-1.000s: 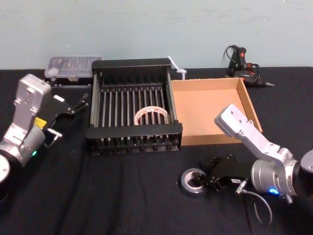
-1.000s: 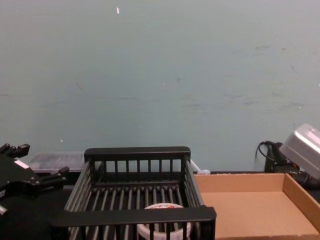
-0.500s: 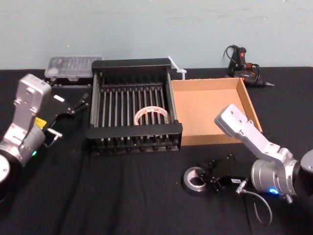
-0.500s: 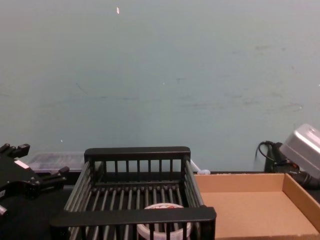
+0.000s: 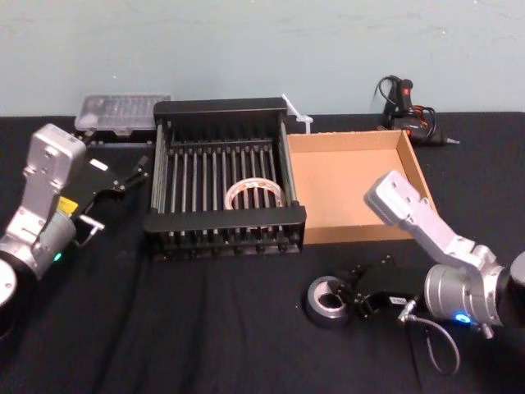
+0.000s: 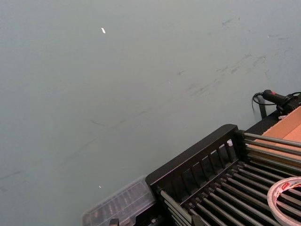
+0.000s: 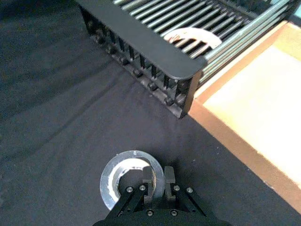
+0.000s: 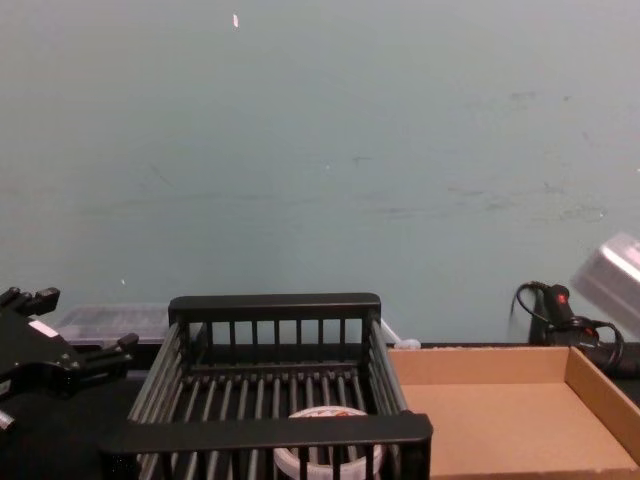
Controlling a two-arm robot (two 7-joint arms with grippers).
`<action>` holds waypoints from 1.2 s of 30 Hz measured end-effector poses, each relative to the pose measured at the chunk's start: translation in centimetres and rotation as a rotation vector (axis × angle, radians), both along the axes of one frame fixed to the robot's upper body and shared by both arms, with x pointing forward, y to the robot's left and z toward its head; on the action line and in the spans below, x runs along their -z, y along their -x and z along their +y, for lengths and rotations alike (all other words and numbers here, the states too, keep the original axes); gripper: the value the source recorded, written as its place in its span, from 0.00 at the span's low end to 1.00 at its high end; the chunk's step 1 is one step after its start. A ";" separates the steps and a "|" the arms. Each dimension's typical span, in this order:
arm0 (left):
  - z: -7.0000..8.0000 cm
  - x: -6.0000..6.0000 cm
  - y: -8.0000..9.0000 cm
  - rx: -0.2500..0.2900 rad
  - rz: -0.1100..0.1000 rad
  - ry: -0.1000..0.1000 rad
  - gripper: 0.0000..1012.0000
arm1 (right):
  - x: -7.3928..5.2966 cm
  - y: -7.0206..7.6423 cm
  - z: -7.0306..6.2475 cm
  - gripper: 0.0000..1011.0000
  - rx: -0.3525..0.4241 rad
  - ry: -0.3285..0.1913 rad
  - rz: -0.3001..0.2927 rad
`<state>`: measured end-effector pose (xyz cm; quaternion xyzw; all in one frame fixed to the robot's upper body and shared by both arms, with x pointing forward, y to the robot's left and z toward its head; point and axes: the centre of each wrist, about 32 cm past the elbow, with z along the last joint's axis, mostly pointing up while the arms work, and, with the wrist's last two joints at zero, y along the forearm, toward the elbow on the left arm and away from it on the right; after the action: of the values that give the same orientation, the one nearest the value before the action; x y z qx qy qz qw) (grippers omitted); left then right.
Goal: Pick up the white tape and place it into the black box , Pick up the silver tape and place it into the brown box.
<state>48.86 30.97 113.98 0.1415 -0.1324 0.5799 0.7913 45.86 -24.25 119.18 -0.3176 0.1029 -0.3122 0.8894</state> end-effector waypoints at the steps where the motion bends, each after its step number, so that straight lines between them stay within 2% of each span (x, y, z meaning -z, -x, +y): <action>1: 0.0 0.0 0.0 0.000 0.000 0.000 0.99 | -0.1 0.0 -0.1 0.16 0.002 -0.004 -0.001; 4: 0.0 0.0 0.0 0.000 0.000 0.000 0.99 | -0.8 -0.2 -0.5 0.16 0.032 -0.032 -0.017; 13: 0.0 0.0 0.0 0.000 0.000 0.000 0.99 | -2.3 -1.3 -1.3 0.16 0.113 -0.066 -0.070; 24: 0.0 0.0 0.0 0.000 0.000 0.000 0.99 | -4.0 -3.7 -2.3 0.16 0.268 -0.089 -0.130; 31: 0.0 0.0 0.0 0.000 0.000 0.000 0.99 | -4.5 -5.1 -2.6 0.16 0.354 -0.083 -0.143; 36: 0.0 0.0 0.0 0.000 0.000 0.000 0.99 | -4.4 -5.8 -2.5 0.16 0.387 -0.079 -0.142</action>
<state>48.86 30.97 113.98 0.1415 -0.1324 0.5799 0.7913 51.62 -26.78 123.62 -0.2342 0.1114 -0.4947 0.8295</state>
